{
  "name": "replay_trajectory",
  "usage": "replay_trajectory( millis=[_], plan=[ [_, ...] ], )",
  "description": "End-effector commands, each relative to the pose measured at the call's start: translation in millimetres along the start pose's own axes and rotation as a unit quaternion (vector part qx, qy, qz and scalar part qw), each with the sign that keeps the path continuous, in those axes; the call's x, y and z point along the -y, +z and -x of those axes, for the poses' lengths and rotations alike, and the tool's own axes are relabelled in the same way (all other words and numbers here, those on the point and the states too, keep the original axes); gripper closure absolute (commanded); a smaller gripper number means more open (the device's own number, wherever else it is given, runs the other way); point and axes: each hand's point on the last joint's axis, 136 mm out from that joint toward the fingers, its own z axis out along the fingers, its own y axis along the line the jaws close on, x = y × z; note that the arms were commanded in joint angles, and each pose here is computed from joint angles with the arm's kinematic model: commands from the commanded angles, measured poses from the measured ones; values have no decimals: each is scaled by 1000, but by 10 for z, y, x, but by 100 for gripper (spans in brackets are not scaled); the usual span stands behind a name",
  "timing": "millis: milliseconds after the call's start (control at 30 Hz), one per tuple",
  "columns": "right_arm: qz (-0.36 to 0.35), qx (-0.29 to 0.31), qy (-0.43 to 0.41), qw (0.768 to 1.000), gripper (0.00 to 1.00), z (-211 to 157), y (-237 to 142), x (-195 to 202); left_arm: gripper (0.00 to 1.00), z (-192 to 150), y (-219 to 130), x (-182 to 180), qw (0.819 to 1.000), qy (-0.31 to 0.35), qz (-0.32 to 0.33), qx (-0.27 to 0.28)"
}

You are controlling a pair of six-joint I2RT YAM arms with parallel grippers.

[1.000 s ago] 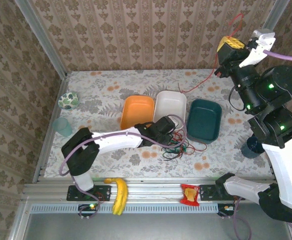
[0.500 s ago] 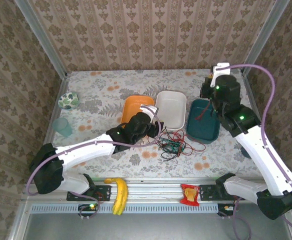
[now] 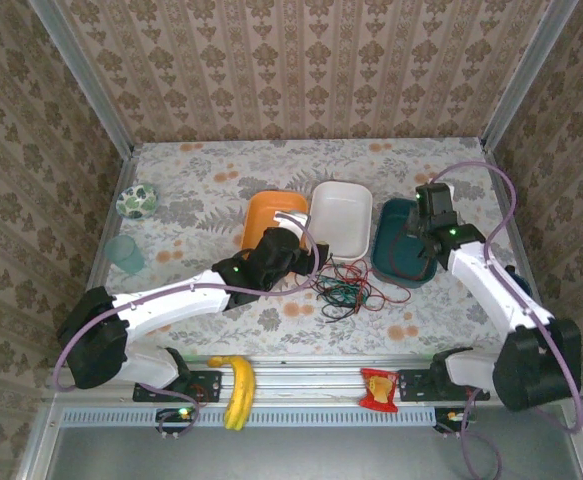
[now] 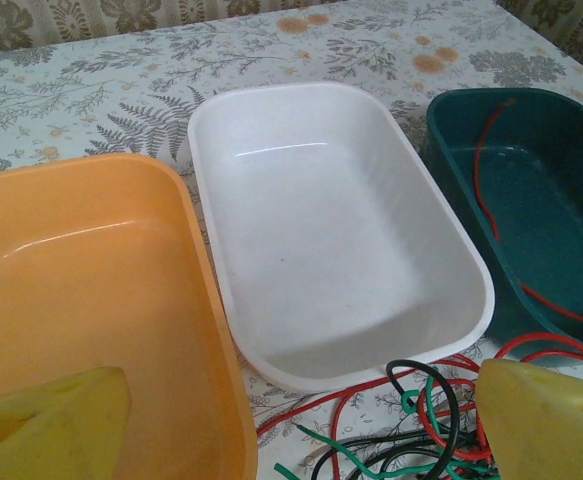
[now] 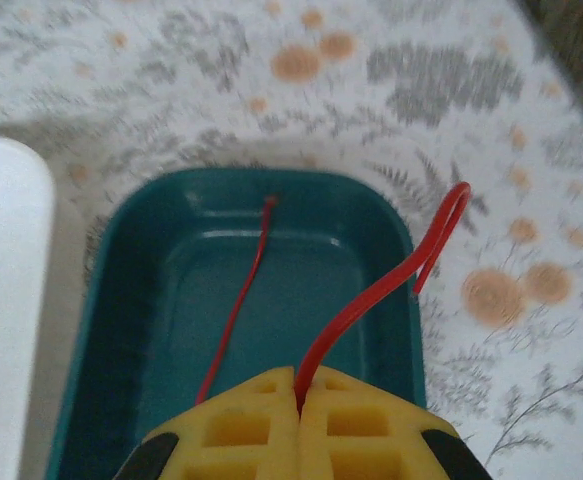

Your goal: Untangle the cables

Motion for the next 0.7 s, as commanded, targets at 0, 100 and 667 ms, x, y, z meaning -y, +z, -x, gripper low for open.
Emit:
replay_trajectory(
  millis=[0,100,667],
  plan=[
    [53,-27,53,997,100,-47,201,-184,12,0,31,53,1000,9,-10,16],
    [61,-72,55,994,100,-216,428,-267,13,33,24,52,999,12,-2,31],
    [88,-106,84,987,59,-331,459,-396,6,-63,179,74,1000,18,16,-18]
  ],
)
